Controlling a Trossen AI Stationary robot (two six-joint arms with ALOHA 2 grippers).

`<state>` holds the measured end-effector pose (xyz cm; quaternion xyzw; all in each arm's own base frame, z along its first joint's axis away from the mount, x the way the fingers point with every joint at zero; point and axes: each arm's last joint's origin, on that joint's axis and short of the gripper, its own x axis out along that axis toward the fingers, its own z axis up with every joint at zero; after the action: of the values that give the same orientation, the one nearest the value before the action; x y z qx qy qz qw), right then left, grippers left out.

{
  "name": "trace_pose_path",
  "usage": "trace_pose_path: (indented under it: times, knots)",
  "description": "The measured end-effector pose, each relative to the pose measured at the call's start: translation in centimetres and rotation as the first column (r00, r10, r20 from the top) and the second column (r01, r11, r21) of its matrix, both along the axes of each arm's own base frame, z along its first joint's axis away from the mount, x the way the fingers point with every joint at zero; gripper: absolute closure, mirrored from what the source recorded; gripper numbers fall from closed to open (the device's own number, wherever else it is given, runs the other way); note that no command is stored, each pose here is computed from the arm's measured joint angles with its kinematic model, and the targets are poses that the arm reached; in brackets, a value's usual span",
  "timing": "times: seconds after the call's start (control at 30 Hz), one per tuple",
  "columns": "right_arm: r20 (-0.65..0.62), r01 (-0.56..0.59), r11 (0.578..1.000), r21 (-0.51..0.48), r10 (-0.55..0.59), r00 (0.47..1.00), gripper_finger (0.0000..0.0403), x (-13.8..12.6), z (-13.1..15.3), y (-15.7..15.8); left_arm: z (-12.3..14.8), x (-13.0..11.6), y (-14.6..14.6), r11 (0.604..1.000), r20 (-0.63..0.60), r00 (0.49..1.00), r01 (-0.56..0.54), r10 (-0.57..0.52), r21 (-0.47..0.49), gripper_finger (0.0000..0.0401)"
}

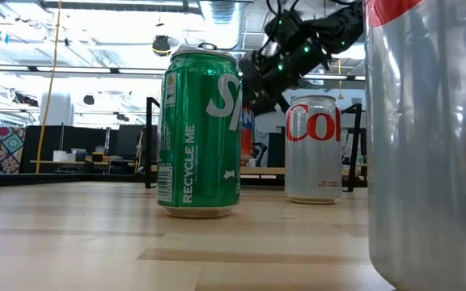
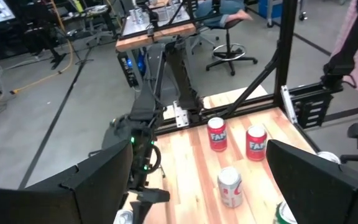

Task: Place canned beverage on shelf
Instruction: Put the top left red soda can on the shelf

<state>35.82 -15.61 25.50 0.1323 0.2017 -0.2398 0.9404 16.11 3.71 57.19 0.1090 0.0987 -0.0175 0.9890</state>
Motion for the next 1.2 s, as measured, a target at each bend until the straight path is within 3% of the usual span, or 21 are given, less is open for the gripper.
trace_pose_path:
  times: [0.37, 0.57, 0.67, 0.87, 1.2]
  knots:
    - [0.031, 0.043, 0.989, -0.144, -0.039, 0.999, 0.0154, -0.5, 3.7, -3.2, 0.0, 0.0, 0.0, 1.0, 0.0, 1.0, -0.008, 0.008, 0.002, 0.0046]
    - [0.041, 0.054, 0.989, -0.139, -0.049, 0.998, 0.0153, 0.0, 3.9, -4.5, 0.0, 0.0, 0.0, 1.0, 0.002, 1.0, -0.008, 0.008, 0.003, 0.0046]
    - [0.024, 0.014, 0.987, -0.161, -0.01, 1.0, 0.0153, 1.7, 4.2, -5.2, 0.0, 0.0, 0.0, 1.0, 0.002, 1.0, -0.008, 0.008, 0.003, 0.0046]
    - [-0.096, -0.027, 0.989, -0.149, 0.013, 0.995, 0.0153, 3.9, 4.2, -6.0, 0.0, 0.0, 0.0, 1.0, 0.002, 1.0, -0.011, 0.011, -0.007, 0.0046]
    - [-0.115, -0.011, 0.988, -0.152, -0.007, 0.993, 0.0152, 3.3, 4.0, -7.0, 0.0, 0.0, 0.0, 1.0, 0.002, 1.0, -0.011, 0.011, -0.008, 0.0046]
